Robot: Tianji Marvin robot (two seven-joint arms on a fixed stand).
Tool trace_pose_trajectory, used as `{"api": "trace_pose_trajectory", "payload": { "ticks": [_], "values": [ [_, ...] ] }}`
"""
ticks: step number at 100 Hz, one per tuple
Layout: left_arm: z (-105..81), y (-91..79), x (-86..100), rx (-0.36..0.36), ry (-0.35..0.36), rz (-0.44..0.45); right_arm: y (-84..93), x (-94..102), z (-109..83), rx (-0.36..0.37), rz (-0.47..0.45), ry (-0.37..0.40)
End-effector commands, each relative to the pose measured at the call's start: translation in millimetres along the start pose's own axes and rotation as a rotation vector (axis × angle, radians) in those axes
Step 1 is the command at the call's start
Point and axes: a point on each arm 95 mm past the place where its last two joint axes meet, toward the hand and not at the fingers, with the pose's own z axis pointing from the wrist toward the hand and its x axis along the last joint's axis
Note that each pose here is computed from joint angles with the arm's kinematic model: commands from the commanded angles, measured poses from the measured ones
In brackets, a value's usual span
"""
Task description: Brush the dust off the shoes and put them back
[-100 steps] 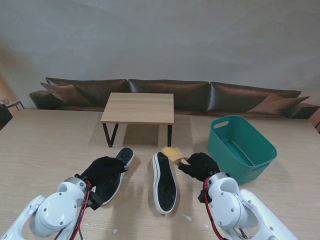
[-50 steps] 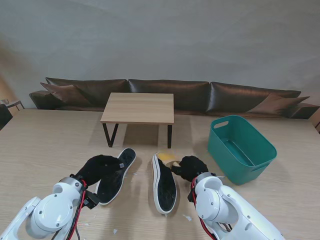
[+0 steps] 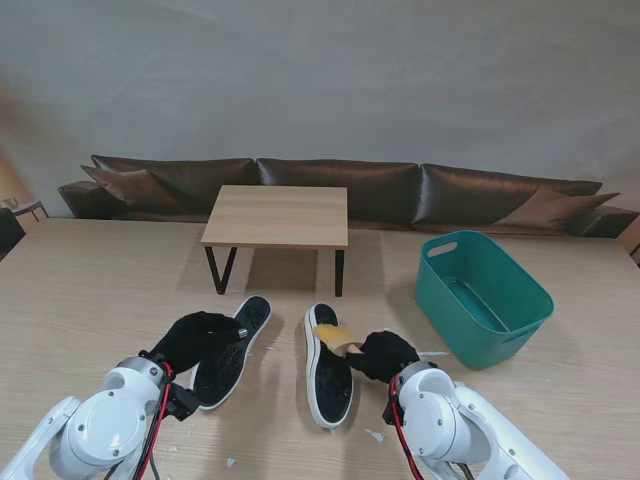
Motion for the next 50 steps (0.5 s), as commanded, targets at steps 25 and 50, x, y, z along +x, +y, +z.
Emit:
{"api": "trace_pose_trajectory", "payload": {
  "ticks": [25, 50],
  "values": [
    [-6.5, -1.8, 6.6, -0.017, 0.014, 0.016, -12.2, -20.0, -32.7, 0.063, 0.021, 0.047],
    [-8.3, -3.8, 6.4, -0.007, 0.026, 0.019, -11.8, -33.3, -57.8, 0.096, 0.025, 0.096]
  ]
}}
